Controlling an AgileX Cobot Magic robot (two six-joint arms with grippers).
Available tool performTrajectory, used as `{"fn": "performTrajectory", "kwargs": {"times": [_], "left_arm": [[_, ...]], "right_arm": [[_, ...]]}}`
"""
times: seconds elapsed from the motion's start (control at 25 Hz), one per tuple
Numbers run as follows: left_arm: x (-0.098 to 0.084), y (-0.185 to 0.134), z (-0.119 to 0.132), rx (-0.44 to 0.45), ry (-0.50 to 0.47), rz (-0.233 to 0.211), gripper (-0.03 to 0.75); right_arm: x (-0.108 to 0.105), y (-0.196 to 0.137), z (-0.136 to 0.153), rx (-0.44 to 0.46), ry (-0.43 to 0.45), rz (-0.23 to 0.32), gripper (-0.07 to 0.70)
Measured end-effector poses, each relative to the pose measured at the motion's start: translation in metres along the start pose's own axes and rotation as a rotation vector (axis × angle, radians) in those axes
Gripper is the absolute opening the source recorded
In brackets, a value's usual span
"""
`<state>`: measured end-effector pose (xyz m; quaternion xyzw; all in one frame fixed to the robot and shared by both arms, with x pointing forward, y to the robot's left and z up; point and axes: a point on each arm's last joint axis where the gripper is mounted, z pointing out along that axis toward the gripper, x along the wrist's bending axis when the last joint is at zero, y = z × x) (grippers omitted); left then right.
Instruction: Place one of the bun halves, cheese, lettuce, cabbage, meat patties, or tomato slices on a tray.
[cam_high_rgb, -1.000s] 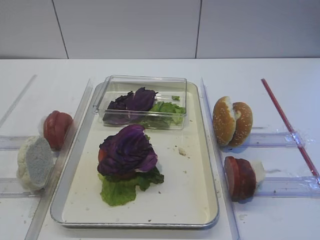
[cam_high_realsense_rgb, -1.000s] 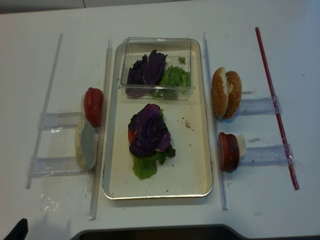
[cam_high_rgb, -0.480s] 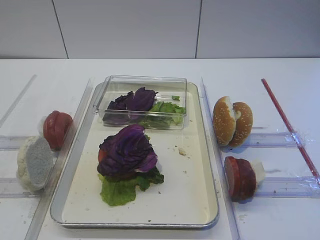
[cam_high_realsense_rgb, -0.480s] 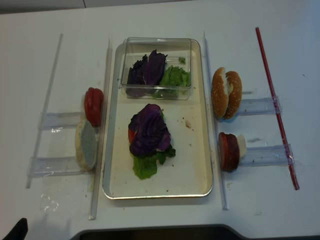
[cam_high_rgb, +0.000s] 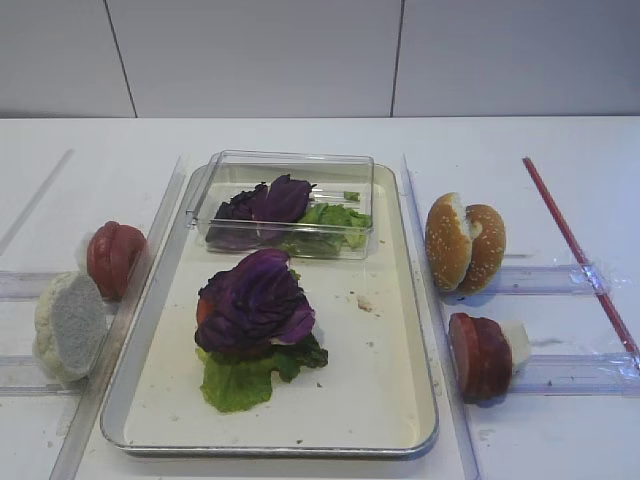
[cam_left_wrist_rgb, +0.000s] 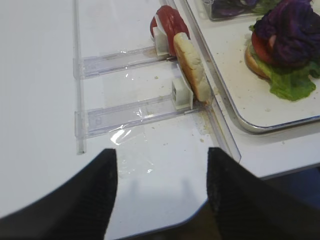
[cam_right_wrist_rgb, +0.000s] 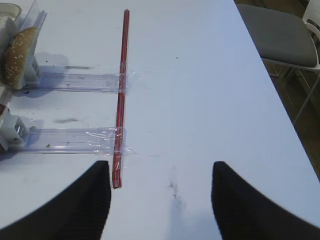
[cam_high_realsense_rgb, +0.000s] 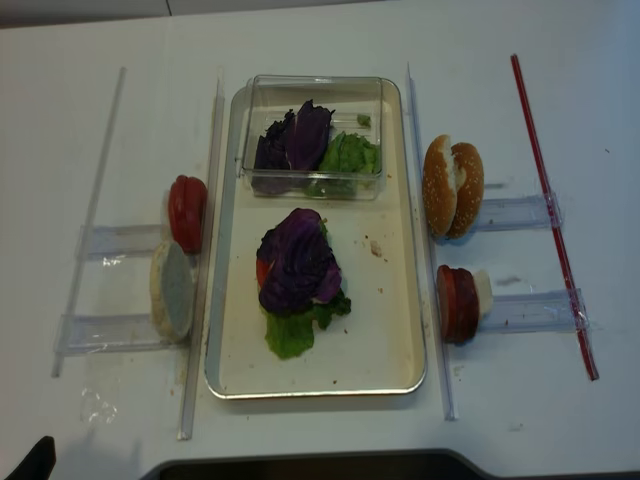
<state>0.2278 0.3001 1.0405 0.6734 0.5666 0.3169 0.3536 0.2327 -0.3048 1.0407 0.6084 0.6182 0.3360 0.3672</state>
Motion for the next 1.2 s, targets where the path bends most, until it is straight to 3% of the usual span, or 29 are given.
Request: {"fn": "performTrajectory", "kwargs": {"times": [1.2], "left_arm": [[0.0000, 0.0000, 0.0000, 0.000, 0.000, 0.000, 0.368]], "right_arm": [[0.0000, 0.0000, 0.0000, 0.000, 0.000, 0.000, 0.459]]}}
